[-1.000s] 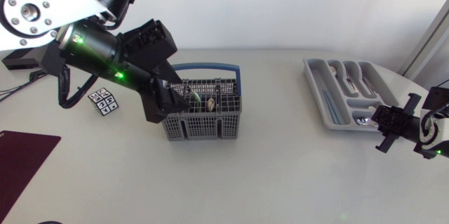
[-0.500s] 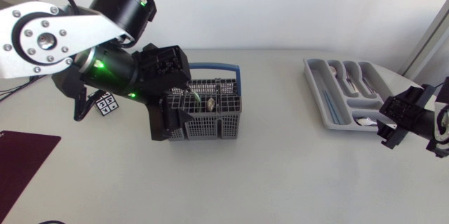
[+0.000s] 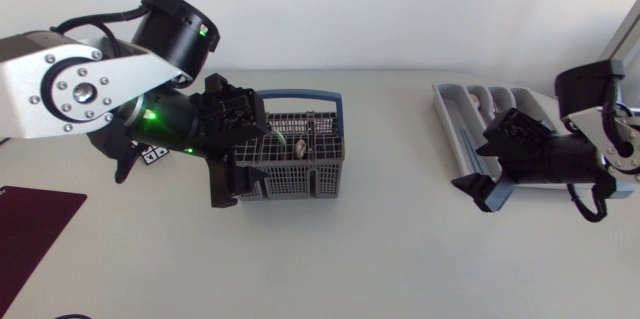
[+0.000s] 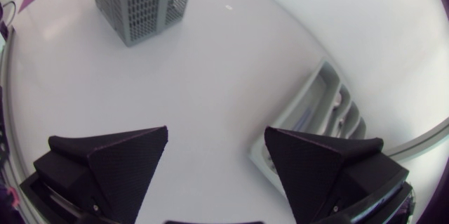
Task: Transfer all utensils from the basket to the drawer tray.
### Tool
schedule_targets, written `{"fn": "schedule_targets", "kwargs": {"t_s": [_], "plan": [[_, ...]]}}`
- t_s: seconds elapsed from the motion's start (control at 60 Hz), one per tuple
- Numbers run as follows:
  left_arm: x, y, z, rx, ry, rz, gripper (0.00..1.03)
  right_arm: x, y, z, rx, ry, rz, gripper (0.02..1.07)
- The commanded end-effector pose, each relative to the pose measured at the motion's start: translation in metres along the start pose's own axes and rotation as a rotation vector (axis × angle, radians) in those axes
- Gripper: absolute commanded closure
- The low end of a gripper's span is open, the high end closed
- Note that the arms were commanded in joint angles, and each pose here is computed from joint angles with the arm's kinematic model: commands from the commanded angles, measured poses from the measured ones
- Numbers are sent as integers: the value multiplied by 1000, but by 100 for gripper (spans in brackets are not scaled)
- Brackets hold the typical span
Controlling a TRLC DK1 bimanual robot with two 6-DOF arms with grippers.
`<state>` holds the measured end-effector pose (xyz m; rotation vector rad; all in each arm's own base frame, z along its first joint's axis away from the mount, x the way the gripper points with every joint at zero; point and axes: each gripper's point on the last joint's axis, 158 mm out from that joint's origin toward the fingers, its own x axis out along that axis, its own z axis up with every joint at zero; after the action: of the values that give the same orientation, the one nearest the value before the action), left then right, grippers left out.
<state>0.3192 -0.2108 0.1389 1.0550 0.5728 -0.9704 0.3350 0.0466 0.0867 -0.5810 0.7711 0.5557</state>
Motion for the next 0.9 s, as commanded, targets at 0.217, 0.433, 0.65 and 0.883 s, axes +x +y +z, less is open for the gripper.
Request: {"fn": "schedule_targets", "kwargs": {"t_s": [0.217,0.433,0.65,0.883], "plan": [[7,-2,-27,23,1,14,14,-6,68,98,152,-64,207,8],[5,0,-32,0,-24,10,14,-2,107,141,188,-85,349,8],[9,-2,-32,-4,-44,14,14,14,142,171,263,-44,472,9],[18,-2,-34,-15,-56,7,14,28,150,188,320,-27,529,18]]}}
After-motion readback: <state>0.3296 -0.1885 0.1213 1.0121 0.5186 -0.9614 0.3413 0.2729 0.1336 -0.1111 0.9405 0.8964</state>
